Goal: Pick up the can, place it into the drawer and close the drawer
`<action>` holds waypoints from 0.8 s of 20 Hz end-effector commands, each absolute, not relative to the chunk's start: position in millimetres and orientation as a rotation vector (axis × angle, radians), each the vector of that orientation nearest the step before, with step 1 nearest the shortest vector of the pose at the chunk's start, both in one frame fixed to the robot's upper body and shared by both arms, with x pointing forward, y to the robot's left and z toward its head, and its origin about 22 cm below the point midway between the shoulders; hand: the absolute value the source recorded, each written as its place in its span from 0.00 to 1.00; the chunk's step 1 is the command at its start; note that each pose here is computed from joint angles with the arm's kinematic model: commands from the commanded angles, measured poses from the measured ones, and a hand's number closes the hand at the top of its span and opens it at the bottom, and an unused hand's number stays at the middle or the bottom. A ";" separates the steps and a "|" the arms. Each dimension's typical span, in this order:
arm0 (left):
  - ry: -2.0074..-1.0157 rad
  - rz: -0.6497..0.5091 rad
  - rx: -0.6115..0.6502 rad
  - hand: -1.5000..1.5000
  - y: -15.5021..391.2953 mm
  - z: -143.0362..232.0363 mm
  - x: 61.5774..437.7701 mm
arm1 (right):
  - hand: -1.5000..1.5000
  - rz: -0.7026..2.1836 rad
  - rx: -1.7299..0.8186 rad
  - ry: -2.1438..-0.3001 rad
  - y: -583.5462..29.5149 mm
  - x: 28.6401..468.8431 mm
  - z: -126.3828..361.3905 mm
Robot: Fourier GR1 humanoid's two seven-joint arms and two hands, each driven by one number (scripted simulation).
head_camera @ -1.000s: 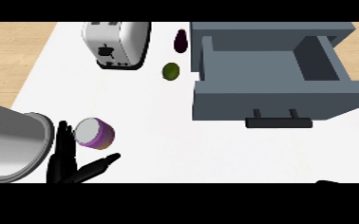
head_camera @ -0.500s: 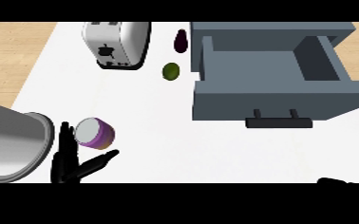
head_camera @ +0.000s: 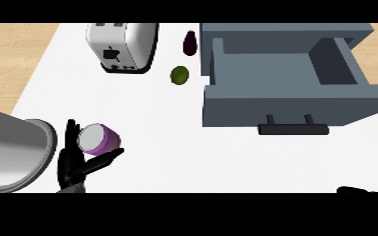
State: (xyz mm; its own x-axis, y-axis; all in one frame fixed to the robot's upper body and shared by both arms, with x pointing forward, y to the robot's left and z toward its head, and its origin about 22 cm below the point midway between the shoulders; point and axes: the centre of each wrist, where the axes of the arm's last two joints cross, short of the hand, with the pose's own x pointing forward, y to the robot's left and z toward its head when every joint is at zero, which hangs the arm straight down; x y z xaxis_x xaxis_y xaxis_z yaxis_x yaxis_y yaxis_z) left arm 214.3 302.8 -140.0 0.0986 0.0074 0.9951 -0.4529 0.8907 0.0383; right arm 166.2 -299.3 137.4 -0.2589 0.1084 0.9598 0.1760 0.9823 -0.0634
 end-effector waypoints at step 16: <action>-1.548 0.274 0.118 1.00 297.1 -133.5 261.8 | 0.00 -0.064 -0.259 -1.862 -313.1 169.9 145.7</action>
State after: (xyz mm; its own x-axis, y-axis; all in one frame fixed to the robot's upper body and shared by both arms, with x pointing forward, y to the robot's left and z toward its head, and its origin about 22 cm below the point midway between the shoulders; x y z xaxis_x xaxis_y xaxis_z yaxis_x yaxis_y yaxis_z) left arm 258.9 291.1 -137.5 0.0211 0.0787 0.9967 -0.2673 0.9610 -0.0702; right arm 166.2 -302.8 142.9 -0.2731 0.1284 0.9534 0.1900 0.9787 -0.0774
